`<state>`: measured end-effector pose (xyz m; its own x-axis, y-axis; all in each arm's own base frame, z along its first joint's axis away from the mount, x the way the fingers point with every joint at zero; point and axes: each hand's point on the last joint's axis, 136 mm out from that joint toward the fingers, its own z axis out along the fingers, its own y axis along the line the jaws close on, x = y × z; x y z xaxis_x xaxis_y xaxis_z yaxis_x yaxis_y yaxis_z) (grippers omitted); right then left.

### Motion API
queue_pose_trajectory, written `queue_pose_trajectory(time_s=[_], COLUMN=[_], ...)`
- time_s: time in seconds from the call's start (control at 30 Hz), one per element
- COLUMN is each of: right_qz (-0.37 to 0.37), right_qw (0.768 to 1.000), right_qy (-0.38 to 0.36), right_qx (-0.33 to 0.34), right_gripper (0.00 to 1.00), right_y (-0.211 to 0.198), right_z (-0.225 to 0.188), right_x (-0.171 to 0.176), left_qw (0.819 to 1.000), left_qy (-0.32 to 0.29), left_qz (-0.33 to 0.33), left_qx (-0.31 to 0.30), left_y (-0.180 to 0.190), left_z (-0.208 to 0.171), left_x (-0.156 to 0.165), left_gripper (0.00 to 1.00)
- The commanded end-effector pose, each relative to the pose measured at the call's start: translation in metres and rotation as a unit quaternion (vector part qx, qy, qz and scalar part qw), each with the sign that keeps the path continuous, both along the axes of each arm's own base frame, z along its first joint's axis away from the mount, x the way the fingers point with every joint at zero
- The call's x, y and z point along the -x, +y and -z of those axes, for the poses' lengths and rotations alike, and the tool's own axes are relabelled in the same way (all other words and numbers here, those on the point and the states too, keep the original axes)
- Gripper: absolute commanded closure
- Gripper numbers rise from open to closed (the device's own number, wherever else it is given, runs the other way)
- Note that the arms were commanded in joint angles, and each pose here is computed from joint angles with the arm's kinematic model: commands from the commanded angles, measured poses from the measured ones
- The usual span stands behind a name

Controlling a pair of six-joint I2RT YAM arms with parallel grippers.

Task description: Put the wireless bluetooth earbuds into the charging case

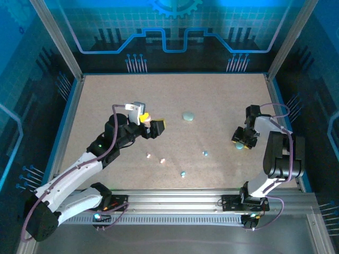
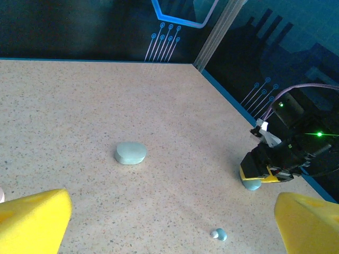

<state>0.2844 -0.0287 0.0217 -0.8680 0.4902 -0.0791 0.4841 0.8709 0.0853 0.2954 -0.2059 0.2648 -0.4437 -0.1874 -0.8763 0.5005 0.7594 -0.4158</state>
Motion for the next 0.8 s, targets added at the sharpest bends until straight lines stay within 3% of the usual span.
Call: queue_pose_trajectory(time_s=[0.0,0.3,0.57,0.77], right_qz=[-0.010,-0.017,-0.028,-0.111], right_qw=[1.000,0.999,0.999,0.989], right_qy=[0.016,0.028,0.019,-0.096], right_qx=[0.008,0.020,0.022,-0.005], right_gripper=[0.51,0.49,0.63,0.66], right_y=[0.004,0.009,0.012,0.052], right_z=[0.001,0.006,0.006,-0.040], right_x=[0.002,0.005,0.002,-0.021], left_qw=[1.000,1.000,1.000,1.000], left_qy=[-0.006,-0.005,-0.004,-0.006], left_qz=[0.007,0.009,0.010,0.008], left_qx=[0.009,0.008,0.008,0.009], left_y=[-0.002,-0.003,-0.004,-0.003], left_z=[-0.007,-0.007,-0.007,-0.010], left_x=[0.000,-0.001,-0.002,-0.002], left_gripper=[0.01,0.01,0.01,0.01])
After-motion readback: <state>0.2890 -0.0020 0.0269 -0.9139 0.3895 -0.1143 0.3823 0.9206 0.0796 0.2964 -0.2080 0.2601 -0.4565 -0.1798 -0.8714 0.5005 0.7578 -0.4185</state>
